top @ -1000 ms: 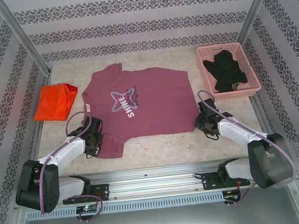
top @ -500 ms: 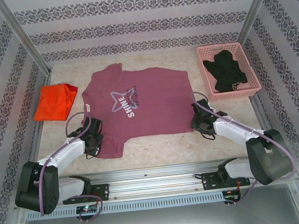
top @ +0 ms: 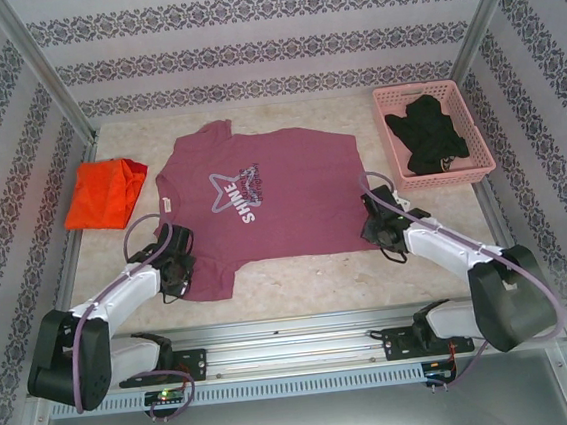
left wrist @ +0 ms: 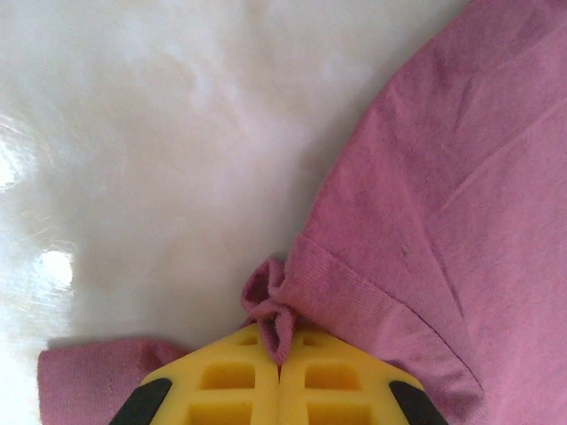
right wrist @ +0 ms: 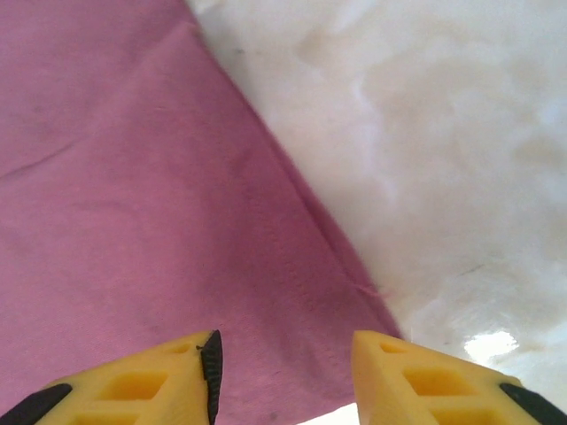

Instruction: Fold and stack the t-shirts

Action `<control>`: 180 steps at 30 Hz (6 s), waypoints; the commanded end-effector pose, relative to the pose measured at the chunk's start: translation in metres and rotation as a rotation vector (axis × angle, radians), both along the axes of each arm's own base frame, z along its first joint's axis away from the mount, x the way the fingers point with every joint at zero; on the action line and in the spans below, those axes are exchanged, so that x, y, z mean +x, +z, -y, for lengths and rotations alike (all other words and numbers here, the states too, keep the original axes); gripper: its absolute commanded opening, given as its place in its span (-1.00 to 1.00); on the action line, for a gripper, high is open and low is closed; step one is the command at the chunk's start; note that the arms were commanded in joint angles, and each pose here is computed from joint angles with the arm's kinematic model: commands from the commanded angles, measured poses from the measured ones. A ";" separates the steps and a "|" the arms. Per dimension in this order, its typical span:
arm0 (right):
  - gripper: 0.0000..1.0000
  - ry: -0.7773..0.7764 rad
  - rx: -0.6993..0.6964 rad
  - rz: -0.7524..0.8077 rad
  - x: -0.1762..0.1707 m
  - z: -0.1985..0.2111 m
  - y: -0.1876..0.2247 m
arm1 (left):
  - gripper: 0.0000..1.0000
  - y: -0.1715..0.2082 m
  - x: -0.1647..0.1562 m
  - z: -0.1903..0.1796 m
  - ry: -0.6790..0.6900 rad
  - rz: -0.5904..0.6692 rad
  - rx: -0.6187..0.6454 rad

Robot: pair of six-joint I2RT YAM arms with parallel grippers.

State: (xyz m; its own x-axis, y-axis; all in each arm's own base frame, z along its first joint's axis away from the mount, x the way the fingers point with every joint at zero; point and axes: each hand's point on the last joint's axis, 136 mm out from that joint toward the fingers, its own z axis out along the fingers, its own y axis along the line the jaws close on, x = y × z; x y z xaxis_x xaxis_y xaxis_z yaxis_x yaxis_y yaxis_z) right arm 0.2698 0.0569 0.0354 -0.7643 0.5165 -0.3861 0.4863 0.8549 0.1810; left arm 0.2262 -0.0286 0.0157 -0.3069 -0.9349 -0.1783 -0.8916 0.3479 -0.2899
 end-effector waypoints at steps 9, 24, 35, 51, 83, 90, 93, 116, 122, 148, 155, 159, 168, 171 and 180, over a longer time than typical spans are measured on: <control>-0.17 -0.003 0.027 -0.101 -0.011 -0.002 -0.017 | -1.00 -0.007 -0.013 -0.003 -0.014 -0.039 0.016; -0.11 0.006 -0.032 -0.138 -0.019 0.009 -0.012 | -1.00 -0.008 -0.009 -0.002 -0.010 -0.019 0.009; -0.10 0.044 -0.025 -0.182 -0.011 0.002 -0.017 | -1.00 -0.007 -0.007 -0.002 -0.023 -0.024 0.015; -0.19 0.097 -0.019 -0.241 -0.013 -0.002 -0.015 | -1.00 -0.008 -0.005 -0.005 -0.017 -0.019 0.013; -0.46 -0.080 -0.055 -0.288 -0.020 0.000 -0.023 | -1.00 -0.010 -0.003 -0.006 -0.016 -0.012 -0.007; -1.00 -0.057 -0.048 -0.275 -0.017 -0.005 -0.020 | -1.00 -0.004 -0.002 -0.009 -0.013 0.003 -0.003; -1.00 -0.064 -0.053 -0.223 -0.015 -0.005 -0.012 | -1.00 -0.001 -0.003 -0.012 -0.011 0.009 0.008; -1.00 -0.132 -0.087 0.168 -0.023 0.031 0.080 | -1.00 0.107 0.034 -0.036 -0.080 0.199 0.192; -1.00 -0.099 -0.071 0.183 0.017 0.025 0.089 | -1.00 0.124 0.079 -0.034 -0.163 0.220 0.246; -1.00 -0.015 -0.056 0.101 0.110 0.014 0.065 | -1.00 0.121 0.181 -0.044 -0.274 0.202 0.323; -1.00 -0.007 -0.056 0.071 0.125 0.010 0.051 | -1.00 0.110 0.196 -0.044 -0.290 0.175 0.327; -1.00 0.000 -0.054 0.063 0.132 0.008 0.046 | -1.00 0.103 0.203 -0.045 -0.294 0.165 0.330; -1.00 0.005 -0.054 0.034 0.141 0.006 0.031 | -1.00 0.083 0.214 -0.049 -0.303 0.122 0.333; -1.00 0.004 -0.051 0.027 0.143 0.005 0.026 | -1.00 0.073 0.215 -0.049 -0.306 0.103 0.329; 0.14 0.044 -0.028 0.139 0.148 0.002 0.050 | -0.46 0.067 0.215 -0.045 -0.306 0.101 0.301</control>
